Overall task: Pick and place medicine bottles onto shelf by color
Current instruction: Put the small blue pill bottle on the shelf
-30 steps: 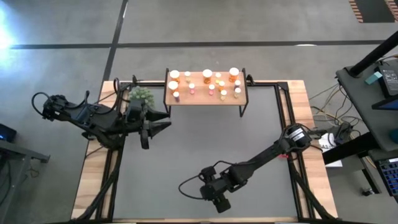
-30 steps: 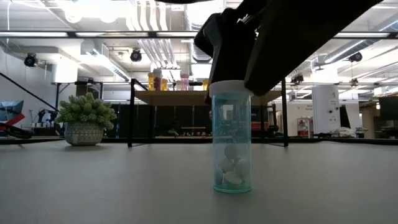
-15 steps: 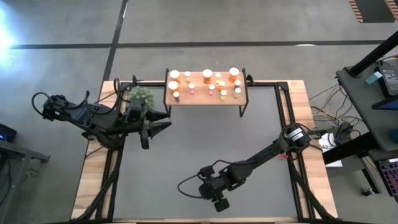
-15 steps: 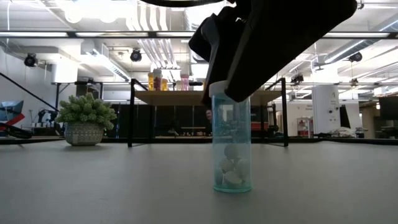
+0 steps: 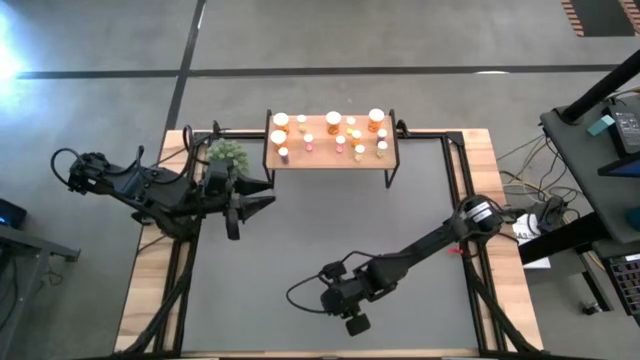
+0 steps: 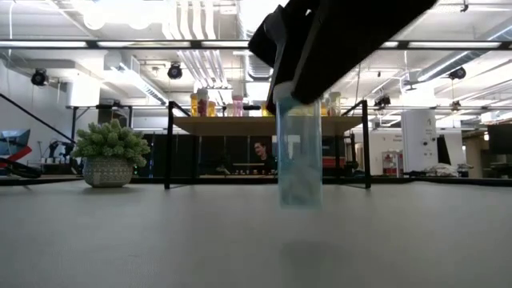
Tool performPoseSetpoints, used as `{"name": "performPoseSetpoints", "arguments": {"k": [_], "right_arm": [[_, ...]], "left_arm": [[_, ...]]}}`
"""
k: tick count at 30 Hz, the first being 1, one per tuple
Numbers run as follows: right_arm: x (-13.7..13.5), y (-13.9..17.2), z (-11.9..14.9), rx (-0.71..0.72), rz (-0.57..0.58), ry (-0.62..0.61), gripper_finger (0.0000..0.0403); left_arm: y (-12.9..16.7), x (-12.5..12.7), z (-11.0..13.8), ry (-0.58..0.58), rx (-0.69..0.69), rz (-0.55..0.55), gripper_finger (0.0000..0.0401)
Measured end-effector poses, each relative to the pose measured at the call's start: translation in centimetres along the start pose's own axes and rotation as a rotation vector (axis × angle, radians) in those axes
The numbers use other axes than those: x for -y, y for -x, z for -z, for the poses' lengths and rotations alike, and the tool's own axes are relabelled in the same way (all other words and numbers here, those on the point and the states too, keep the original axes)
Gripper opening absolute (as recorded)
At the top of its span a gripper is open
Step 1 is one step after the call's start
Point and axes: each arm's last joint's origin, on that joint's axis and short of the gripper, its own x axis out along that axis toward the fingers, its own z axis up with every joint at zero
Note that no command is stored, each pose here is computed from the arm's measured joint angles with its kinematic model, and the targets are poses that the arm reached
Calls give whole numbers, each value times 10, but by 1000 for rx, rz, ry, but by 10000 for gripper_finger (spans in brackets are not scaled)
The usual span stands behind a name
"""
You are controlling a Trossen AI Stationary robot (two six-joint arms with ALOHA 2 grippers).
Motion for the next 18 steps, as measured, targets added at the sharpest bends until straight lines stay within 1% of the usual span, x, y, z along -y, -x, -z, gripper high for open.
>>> {"name": "performPoseSetpoints", "arguments": {"k": [2,5,9,12,14,18], "right_arm": [[5,9,-1,-6,13,-7,121],[15,21,-2,-8,73,-9,116],[34,46,-7,23,122,-42,118],[56,66,-8,48,161,-98,124],[72,82,-8,68,213,-135,126],[110,118,-7,142,315,-230,121]], "left_arm": [[0,0,0,1,0,1,162],[2,-1,-1,3,4,3,162],[6,-2,-4,10,13,7,162],[10,-5,-6,16,21,11,162],[13,-6,-8,21,29,15,162],[19,-9,-12,-26,48,12,162]]}}
